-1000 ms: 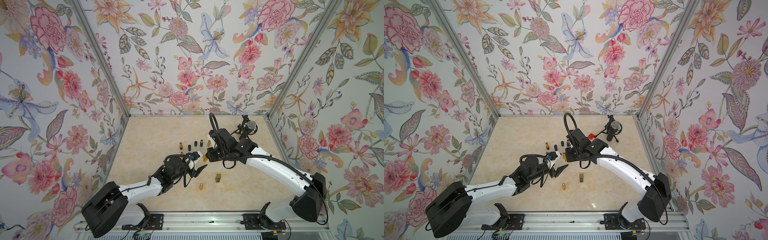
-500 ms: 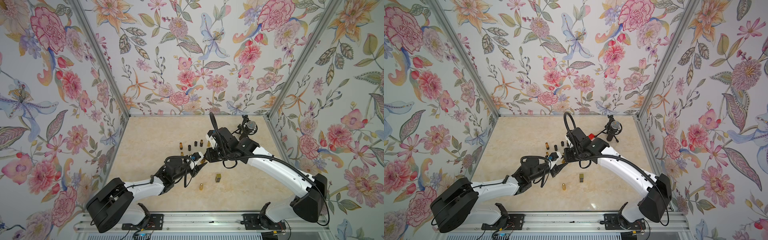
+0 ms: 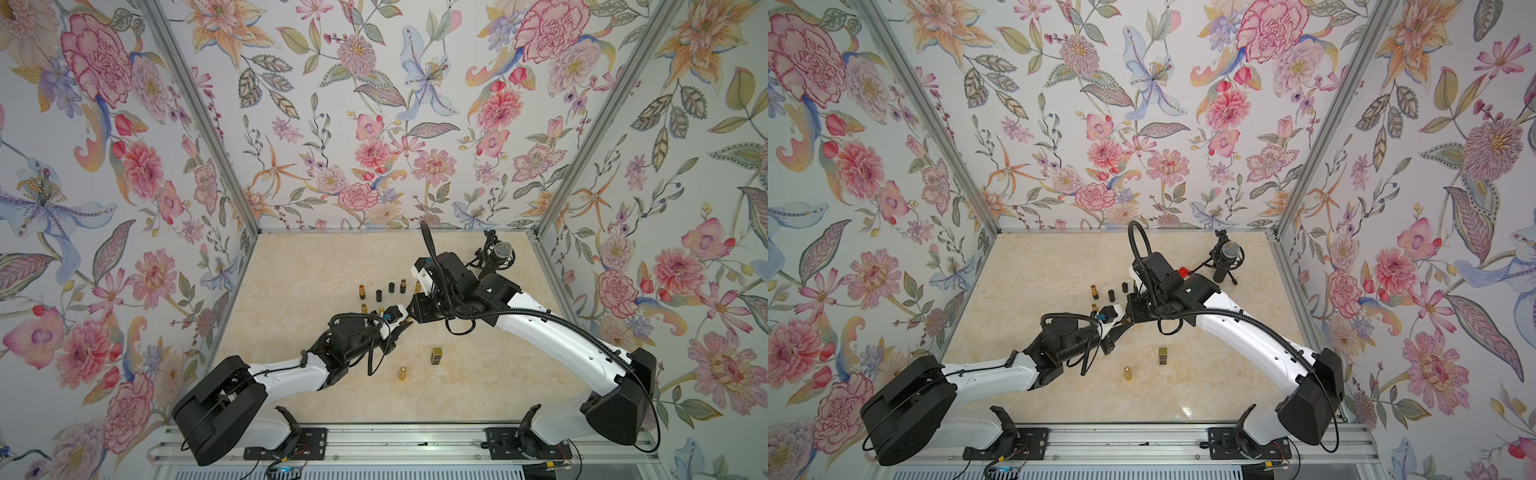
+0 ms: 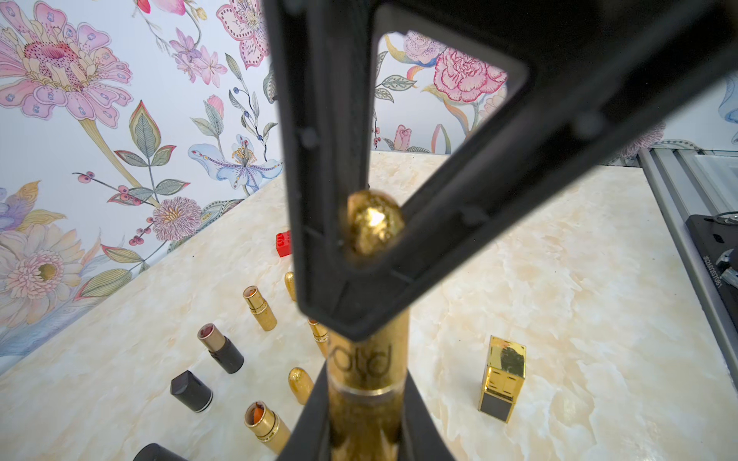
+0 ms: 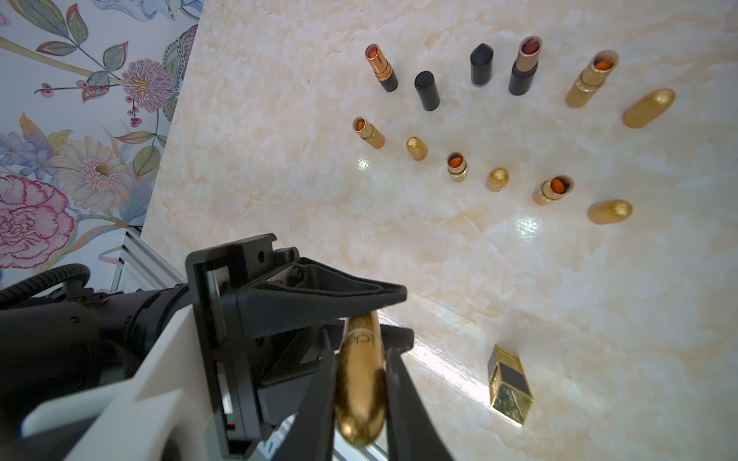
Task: Open the lipstick cap
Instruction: Open the cover of the lipstick, then place the cover at the center of the board, then place the lipstick at the center of the board.
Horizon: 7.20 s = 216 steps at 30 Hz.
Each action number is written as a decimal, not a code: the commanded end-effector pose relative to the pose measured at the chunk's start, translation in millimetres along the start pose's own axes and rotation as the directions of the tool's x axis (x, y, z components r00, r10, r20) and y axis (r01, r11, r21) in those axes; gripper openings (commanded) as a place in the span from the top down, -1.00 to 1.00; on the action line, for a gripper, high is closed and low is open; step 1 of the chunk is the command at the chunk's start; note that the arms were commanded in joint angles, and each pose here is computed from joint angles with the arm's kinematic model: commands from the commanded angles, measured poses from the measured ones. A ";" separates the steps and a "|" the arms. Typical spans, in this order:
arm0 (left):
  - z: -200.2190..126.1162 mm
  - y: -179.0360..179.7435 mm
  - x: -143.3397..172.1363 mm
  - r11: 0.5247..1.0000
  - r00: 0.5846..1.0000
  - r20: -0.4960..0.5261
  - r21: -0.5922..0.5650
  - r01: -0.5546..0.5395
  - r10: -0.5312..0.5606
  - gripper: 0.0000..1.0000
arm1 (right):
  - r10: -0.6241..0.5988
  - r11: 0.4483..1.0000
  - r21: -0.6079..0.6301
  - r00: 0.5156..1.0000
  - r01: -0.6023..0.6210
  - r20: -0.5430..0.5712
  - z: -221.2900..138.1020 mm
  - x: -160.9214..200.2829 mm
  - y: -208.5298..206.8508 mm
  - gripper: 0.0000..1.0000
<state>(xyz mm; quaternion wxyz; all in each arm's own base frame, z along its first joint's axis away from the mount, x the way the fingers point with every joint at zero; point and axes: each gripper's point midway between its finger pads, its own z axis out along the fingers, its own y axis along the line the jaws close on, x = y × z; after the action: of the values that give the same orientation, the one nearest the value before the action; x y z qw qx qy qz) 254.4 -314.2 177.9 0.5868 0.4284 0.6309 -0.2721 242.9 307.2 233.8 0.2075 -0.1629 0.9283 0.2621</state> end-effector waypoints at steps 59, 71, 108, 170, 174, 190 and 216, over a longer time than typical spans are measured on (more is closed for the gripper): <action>-121.5 42.8 18.9 0.888 0.963 0.125 -0.371 0.270 -0.241 0.83 | -0.052 0.956 0.283 0.994 0.079 -0.101 152.7 22.6 -36.0 0.59; -129.5 44.8 18.3 0.880 0.961 0.133 -0.387 0.274 -0.241 0.83 | -0.075 0.936 0.333 0.987 0.119 -0.140 194.1 27.1 -40.4 0.59; -122.1 52.1 -2.0 0.889 0.966 0.146 -0.382 0.253 -0.213 0.83 | -0.107 0.988 0.109 0.994 0.109 -0.024 79.0 10.3 4.5 0.18; -95.3 48.4 -13.1 0.928 0.979 0.093 -0.312 0.203 -0.182 0.68 | -0.204 0.953 -0.205 0.974 0.221 0.101 46.0 -24.1 102.3 0.56; -96.3 49.2 -13.5 0.927 0.979 0.093 -0.317 0.203 -0.183 0.56 | -0.197 0.956 -0.202 0.975 0.214 0.101 46.0 -24.7 100.9 0.58; -125.9 64.7 7.4 0.825 0.940 0.060 -0.463 0.325 -0.336 -0.98 | -0.209 0.977 0.059 0.971 0.203 0.114 91.8 -42.1 46.2 0.58; -203.3 98.1 -5.5 0.592 0.897 0.174 -0.698 0.403 -0.406 -0.98 | -0.307 0.925 0.238 0.952 0.297 0.002 208.5 4.4 24.2 0.60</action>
<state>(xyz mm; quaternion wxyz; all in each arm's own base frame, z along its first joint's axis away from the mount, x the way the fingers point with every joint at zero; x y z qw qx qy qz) 234.9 -105.7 220.8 0.6196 0.0320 0.7723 -0.1361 285.6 439.8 90.5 0.2650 -0.2795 0.9127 0.1366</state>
